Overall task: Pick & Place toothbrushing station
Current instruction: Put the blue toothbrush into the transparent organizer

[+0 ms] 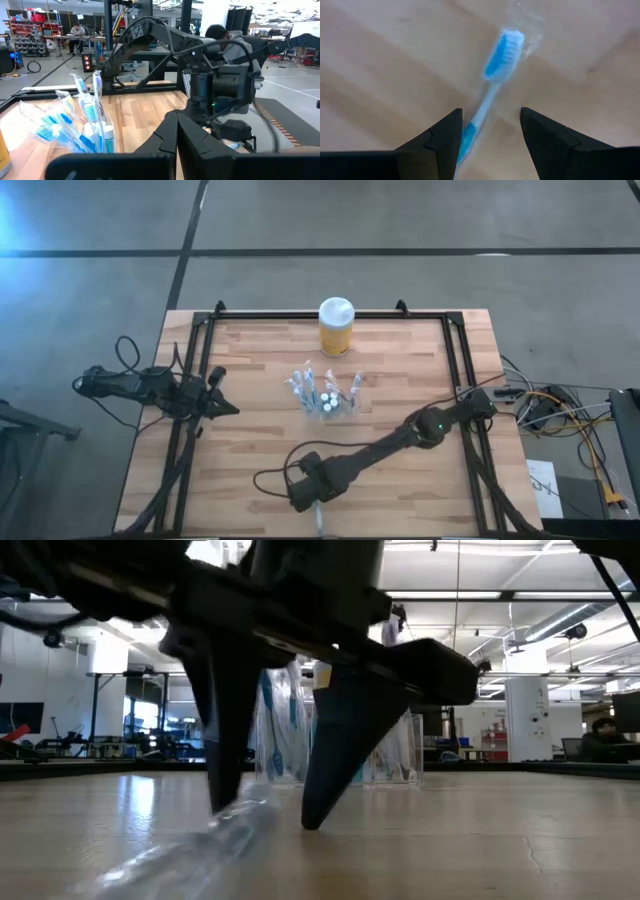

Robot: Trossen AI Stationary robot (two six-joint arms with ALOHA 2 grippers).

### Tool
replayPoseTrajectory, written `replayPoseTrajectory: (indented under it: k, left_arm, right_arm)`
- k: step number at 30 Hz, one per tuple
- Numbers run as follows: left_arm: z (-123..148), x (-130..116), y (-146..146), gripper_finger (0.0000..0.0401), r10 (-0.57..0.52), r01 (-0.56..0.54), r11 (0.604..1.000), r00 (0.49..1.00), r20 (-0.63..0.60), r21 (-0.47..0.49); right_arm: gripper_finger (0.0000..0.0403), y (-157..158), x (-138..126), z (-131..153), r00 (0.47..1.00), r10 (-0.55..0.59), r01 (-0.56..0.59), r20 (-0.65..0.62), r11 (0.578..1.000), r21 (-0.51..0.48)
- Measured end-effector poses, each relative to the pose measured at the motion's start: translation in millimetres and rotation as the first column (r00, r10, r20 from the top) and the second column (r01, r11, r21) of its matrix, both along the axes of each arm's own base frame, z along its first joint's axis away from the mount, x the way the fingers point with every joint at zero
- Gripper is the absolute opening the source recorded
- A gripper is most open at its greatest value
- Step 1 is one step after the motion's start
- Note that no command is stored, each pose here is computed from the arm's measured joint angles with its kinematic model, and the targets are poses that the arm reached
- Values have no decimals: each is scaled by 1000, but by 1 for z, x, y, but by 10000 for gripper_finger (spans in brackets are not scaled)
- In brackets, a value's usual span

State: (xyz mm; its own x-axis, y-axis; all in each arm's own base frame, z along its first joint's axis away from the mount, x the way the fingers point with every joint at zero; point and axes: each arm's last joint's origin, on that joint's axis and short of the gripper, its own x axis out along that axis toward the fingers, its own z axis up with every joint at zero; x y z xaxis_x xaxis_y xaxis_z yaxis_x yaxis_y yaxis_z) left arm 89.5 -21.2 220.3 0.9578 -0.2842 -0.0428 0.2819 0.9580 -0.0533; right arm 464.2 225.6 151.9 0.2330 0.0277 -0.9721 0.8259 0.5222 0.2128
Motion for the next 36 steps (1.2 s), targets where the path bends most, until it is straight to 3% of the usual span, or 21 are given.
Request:
replayPoseTrajectory:
  k: [10, 13, 20, 23, 27, 31, 36]
  left_arm:
    - [-1, 0, 0, 7, 0, 0, 1000, 1000, -7, 2]
    - [-1, 0, 0, 5, 0, 0, 1000, 1000, -7, 2]
    - [-1, 0, 0, 12, 0, 0, 1000, 1000, -1, 23]
    - [-1, 0, 0, 8, 3, -3, 1000, 1000, 1, 24]
    - [-1, 0, 0, 5, 3, -3, 1000, 1000, 0, 24]
    - [-1, 0, 0, 11, 3, -3, 1000, 1000, 1, 25]
    - [0, 0, 0, 6, -2, 2, 999, 1000, 15, 47]
  right_arm:
    - [187, -10, -1, -10, 994, 97, -100, -46, 993, -70]
    - [153, -13, -1, -11, 990, 133, -138, -49, 985, -102]
    - [29, -21, 3, -10, 969, 241, -247, -55, 956, -158]
    - [16, -24, 5, -6, 956, 291, -294, -48, 934, -201]
    - [11, -26, 10, 14, 935, 354, -334, 3, 887, -320]
    - [7, -25, 3, 60, 902, 422, -344, 89, 829, -441]
    - [7, -10, -14, 120, 787, 601, -387, 141, 658, -646]
